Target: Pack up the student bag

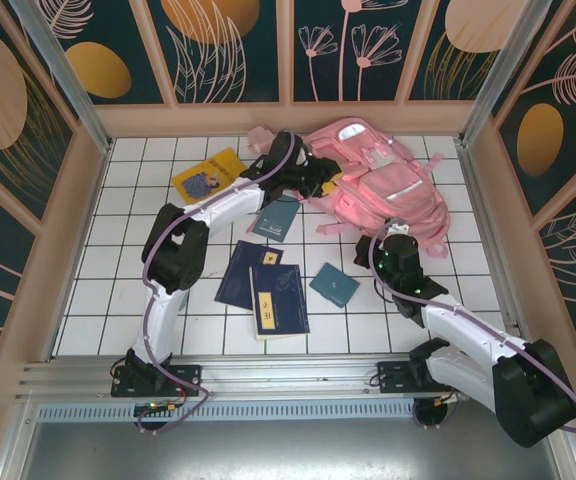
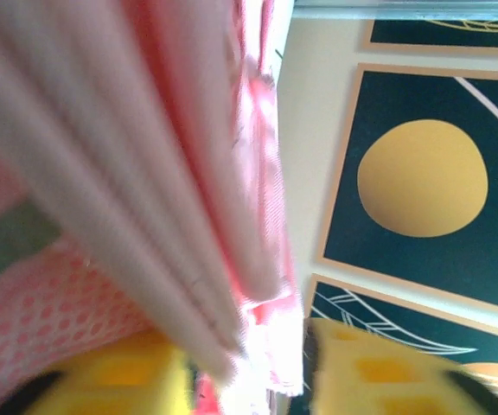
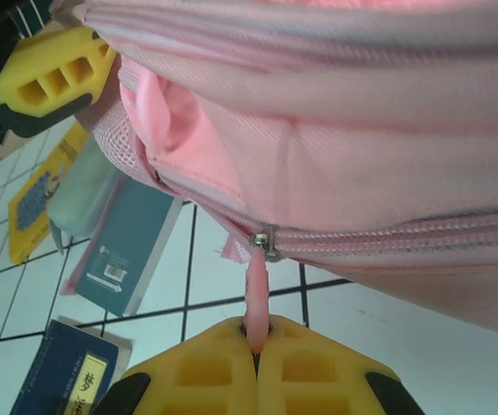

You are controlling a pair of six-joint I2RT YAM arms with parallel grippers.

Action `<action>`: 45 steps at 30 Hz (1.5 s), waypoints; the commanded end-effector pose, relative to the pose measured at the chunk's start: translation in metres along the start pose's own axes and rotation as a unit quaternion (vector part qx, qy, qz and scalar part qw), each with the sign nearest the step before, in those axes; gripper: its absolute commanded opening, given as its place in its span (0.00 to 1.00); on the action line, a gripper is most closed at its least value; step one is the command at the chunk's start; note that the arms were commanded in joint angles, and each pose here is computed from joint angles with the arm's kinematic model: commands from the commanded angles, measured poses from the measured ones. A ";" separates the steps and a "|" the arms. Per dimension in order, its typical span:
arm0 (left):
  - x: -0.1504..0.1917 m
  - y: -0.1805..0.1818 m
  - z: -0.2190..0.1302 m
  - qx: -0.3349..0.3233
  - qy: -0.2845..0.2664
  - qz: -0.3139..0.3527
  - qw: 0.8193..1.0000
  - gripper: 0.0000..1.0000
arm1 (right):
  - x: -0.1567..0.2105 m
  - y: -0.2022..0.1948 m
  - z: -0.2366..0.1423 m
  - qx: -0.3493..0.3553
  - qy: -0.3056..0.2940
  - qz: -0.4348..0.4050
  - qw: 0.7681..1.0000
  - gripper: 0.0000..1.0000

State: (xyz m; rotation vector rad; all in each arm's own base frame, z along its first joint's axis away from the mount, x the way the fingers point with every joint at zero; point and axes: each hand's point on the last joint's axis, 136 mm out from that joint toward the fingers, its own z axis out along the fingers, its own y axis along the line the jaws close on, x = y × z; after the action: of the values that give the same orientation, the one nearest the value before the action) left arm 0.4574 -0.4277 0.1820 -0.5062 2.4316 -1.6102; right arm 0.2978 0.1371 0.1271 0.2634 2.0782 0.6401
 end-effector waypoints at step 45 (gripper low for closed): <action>0.077 0.067 -0.029 0.007 -0.005 -0.028 1.000 0.47 | -0.015 0.046 0.001 -0.142 0.027 0.147 0.979 0.00</action>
State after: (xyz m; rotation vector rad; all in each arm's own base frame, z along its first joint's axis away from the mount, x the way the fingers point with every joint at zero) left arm 0.3598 -0.3997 0.1066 -0.6287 2.4929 -1.5678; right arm 0.2991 0.1614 0.1328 0.4492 2.0947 1.0216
